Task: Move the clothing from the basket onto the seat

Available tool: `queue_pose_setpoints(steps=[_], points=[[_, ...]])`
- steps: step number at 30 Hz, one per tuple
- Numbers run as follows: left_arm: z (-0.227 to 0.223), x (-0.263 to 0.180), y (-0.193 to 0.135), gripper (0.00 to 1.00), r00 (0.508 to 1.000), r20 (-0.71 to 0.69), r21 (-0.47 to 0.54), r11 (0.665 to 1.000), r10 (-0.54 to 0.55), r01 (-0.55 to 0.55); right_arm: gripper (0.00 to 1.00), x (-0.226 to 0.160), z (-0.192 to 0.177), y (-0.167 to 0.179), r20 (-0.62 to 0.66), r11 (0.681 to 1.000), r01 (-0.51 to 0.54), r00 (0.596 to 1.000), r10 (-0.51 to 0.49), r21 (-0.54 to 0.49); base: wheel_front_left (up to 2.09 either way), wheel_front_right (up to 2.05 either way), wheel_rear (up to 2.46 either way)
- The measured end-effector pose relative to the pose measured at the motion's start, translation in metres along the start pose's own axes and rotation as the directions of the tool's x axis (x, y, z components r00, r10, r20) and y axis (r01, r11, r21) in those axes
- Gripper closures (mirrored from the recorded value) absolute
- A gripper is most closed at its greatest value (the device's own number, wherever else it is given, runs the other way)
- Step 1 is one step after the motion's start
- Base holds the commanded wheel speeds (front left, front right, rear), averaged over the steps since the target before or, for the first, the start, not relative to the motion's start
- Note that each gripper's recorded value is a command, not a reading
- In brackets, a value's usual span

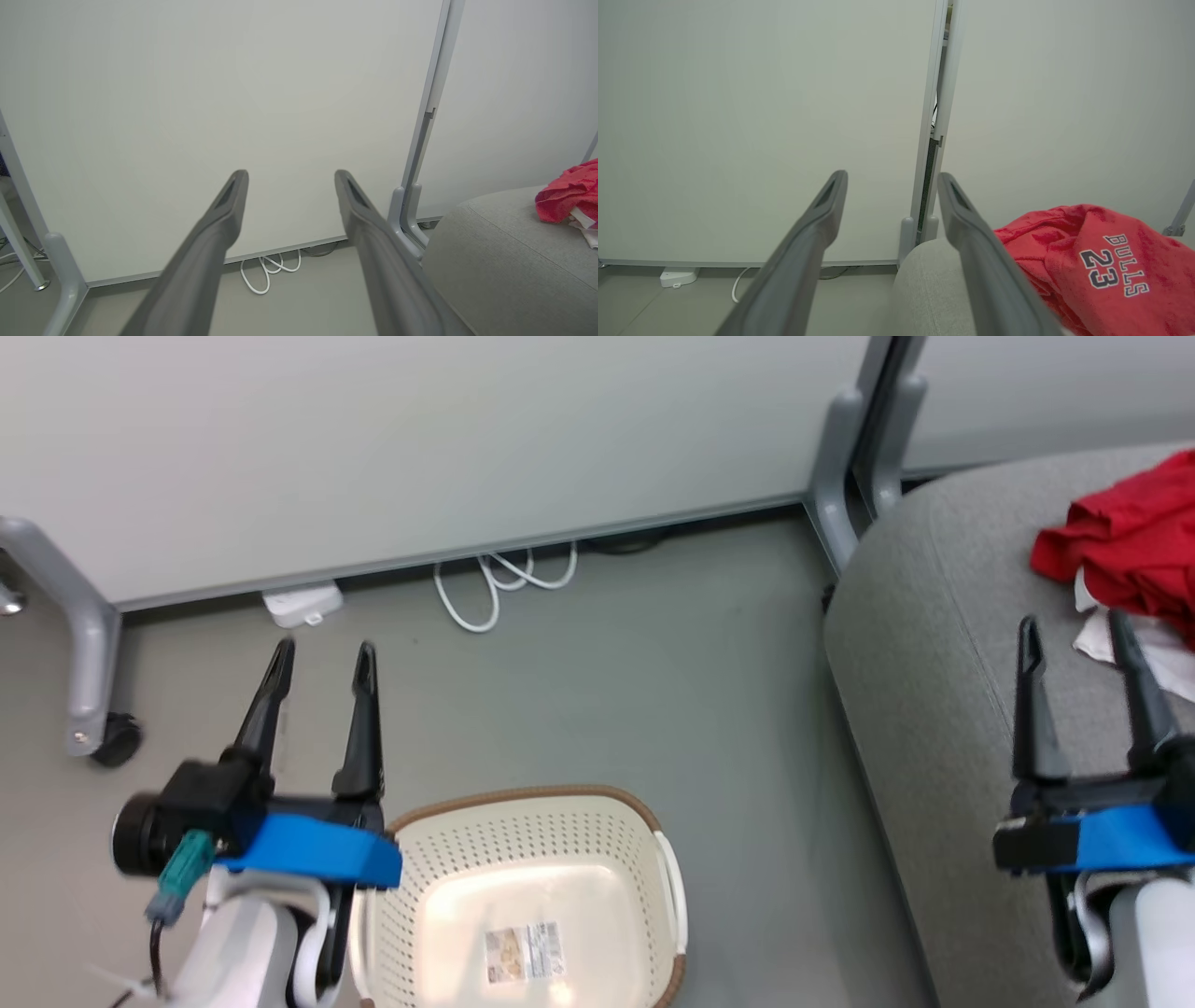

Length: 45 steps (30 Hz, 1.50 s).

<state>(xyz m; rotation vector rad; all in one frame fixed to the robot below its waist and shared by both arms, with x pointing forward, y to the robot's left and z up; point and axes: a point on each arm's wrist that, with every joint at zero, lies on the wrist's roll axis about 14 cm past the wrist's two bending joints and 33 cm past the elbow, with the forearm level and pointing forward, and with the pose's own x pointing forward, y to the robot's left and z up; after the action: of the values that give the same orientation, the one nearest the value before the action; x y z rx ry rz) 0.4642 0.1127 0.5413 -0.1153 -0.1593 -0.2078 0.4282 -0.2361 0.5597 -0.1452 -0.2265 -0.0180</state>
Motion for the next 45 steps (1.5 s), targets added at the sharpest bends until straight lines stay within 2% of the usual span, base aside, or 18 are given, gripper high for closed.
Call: queue_pose_setpoints(steps=[5,11,23,30,31,35,38,45], points=[[0.002,-0.044,0.029,0.0,0.995,-0.016,0.01,0.995,0.1,-0.1,0.0,-0.02,-0.01,0.027,-0.041,0.997,-0.047,0.998,0.05,0.068,0.0,0.0,0.0],[-0.001,-0.085,0.04,0.0,0.988,-0.034,0.001,0.989,0.15,-0.151,0.0,-0.048,-0.027,0.05,-0.107,0.988,-0.08,0.99,0.094,0.132,0.0,0.0,0.0],[-0.004,-0.102,0.041,0.0,0.986,-0.044,-0.019,0.986,0.163,-0.164,0.0,-0.069,-0.037,0.061,-0.151,0.982,-0.078,0.983,0.105,0.172,0.0,0.0,0.0],[-0.006,-0.102,0.041,0.0,0.986,-0.051,0.003,0.988,0.157,-0.157,0.0,-0.072,-0.037,0.062,-0.152,0.981,-0.078,0.983,0.105,0.177,0.0,0.0,0.0],[-0.008,-0.103,0.041,1.0,0.986,-0.057,0.003,0.987,0.158,-0.158,1.0,-0.072,-0.038,0.063,-0.157,0.981,-0.077,0.982,0.106,0.177,0.0,0.0,0.0],[-0.025,-0.111,0.041,1.0,0.979,-0.115,-0.014,0.985,0.17,-0.173,1.0,-0.079,-0.051,0.063,-0.205,0.979,-0.066,0.973,0.106,0.191,0.0,0.0,0.0],[-0.029,-0.113,0.046,1.0,0.972,-0.139,-0.064,0.978,0.189,-0.199,1.0,-0.081,-0.056,0.059,-0.229,0.971,-0.032,0.969,0.088,0.238,0.0,0.0,0.0],[-0.031,-0.114,0.052,1.0,0.962,-0.158,-0.19,0.95,0.221,-0.249,1.0,-0.081,-0.059,0.055,-0.25,0.932,0.038,0.967,0.058,0.362,0.0,0.0,0.0]])
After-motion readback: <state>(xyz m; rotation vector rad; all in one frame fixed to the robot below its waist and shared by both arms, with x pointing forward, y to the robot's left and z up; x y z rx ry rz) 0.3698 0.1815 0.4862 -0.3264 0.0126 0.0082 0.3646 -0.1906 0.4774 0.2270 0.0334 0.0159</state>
